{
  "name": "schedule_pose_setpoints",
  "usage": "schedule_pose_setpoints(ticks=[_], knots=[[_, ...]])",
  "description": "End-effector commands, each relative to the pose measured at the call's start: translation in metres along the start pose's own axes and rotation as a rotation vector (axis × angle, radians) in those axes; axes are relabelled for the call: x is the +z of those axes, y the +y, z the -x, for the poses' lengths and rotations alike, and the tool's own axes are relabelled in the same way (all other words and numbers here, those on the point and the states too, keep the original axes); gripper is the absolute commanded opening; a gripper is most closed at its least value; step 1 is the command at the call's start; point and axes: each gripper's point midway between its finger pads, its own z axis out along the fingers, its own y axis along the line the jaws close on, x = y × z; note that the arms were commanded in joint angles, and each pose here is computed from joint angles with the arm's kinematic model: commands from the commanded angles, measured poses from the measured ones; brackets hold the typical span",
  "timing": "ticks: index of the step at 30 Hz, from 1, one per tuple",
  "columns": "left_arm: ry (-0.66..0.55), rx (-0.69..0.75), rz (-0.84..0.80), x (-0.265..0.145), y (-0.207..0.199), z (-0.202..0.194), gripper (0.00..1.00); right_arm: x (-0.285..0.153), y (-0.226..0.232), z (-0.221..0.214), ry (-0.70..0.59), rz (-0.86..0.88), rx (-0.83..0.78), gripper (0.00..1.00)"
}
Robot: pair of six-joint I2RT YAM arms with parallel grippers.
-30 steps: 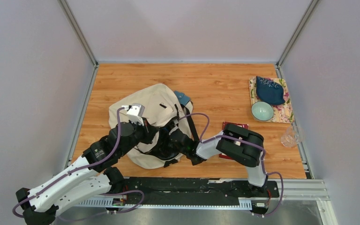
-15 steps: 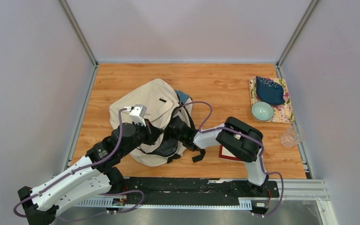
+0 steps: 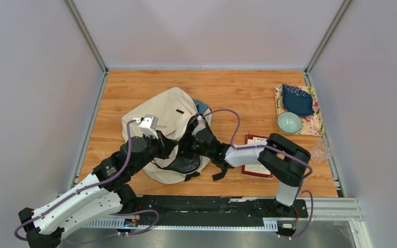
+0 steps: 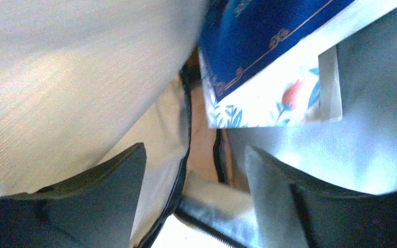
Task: Pack the student bag
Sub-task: Place the book in the student bag.
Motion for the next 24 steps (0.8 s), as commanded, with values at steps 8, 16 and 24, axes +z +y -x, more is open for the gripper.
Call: schedule_pose_setpoints(ticks=[8, 16, 24], knots=[[-0.075, 0.009, 0.070, -0.006, 0.013, 0.017, 0.00, -0.103, 0.002, 0.002, -0.044, -0.115, -0.212, 0.78], [-0.021, 0.065, 0.044, -0.010, 0.011, 0.008, 0.15, -0.192, -0.041, 0.036, -0.232, -0.377, -0.274, 0.85], [0.017, 0.135, -0.192, -0.019, -0.043, 0.023, 0.73, -0.293, -0.073, 0.097, -0.544, -0.558, -0.291, 0.99]])
